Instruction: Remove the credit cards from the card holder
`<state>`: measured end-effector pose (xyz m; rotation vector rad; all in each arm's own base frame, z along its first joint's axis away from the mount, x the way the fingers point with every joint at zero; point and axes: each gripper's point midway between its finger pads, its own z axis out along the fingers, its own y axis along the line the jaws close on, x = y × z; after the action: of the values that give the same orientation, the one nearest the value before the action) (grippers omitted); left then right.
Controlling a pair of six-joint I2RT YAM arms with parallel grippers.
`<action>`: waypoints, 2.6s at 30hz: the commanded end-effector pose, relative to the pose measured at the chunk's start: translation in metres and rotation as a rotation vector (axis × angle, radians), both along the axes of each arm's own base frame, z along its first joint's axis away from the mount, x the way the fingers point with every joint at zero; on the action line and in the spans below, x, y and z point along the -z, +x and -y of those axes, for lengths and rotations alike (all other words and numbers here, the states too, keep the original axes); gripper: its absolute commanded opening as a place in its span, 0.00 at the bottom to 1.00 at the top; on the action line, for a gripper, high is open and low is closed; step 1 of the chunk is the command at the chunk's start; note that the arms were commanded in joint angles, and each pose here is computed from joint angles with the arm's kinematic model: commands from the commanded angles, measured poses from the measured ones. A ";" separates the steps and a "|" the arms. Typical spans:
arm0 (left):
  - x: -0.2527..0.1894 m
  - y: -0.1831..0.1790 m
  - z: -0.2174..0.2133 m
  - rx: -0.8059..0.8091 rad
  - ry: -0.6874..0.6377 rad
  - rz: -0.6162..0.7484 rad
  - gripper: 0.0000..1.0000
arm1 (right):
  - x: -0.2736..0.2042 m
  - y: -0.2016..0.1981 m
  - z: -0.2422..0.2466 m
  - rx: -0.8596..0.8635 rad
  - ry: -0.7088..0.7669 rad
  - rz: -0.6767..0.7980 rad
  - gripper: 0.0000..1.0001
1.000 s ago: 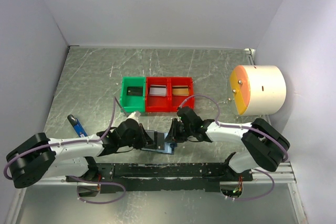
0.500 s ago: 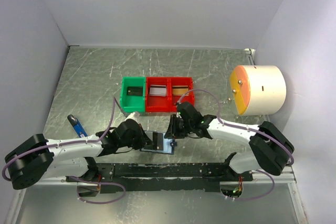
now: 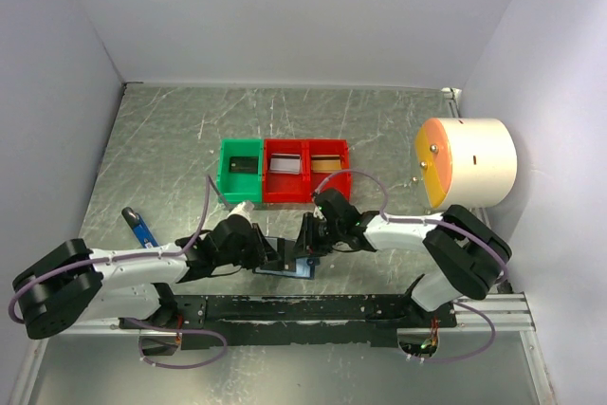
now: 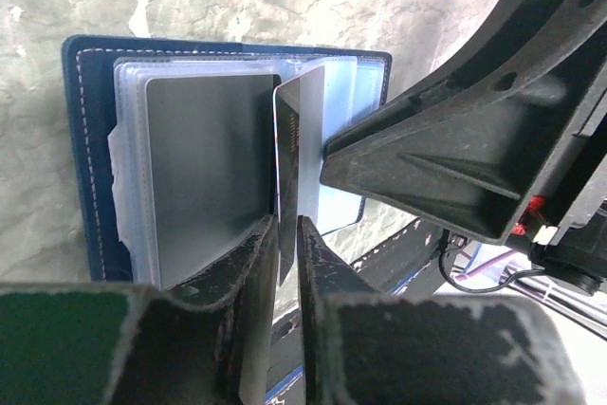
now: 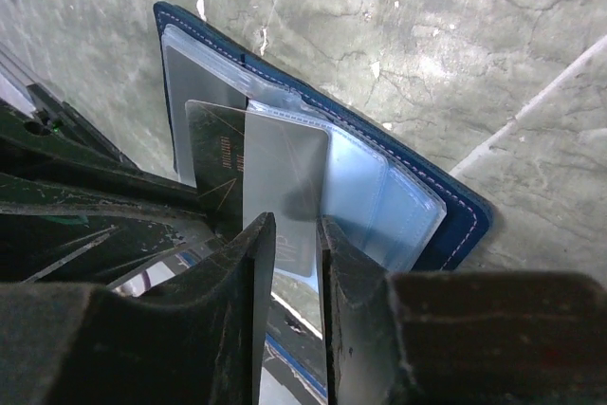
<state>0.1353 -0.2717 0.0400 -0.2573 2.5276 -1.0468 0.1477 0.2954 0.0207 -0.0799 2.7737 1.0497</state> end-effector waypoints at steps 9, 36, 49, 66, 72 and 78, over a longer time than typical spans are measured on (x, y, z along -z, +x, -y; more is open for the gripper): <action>-0.014 0.005 0.032 0.032 -0.179 0.016 0.26 | 0.045 -0.025 0.035 0.046 -0.120 -0.089 0.24; -0.030 0.009 -0.050 -0.166 0.072 0.079 0.07 | 0.024 0.007 0.020 -0.021 -0.162 0.023 0.25; -0.074 0.022 -0.066 -0.047 0.208 0.226 0.07 | -0.084 0.049 0.001 0.060 -0.022 0.273 0.54; -0.127 0.082 -0.112 -0.013 -0.123 0.302 0.07 | -0.162 0.098 0.001 0.132 0.431 0.450 0.79; -0.162 0.084 -0.108 0.027 -0.234 0.444 0.07 | -0.176 0.098 -0.026 0.005 0.560 0.420 0.76; -0.187 0.074 -0.097 0.075 -0.351 0.530 0.07 | -0.193 0.089 -0.052 -0.124 0.681 0.385 0.72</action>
<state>0.2181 -0.1637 0.1968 -0.0964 2.0249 -1.2540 0.2467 0.3242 0.1690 -0.1426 2.1359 1.5401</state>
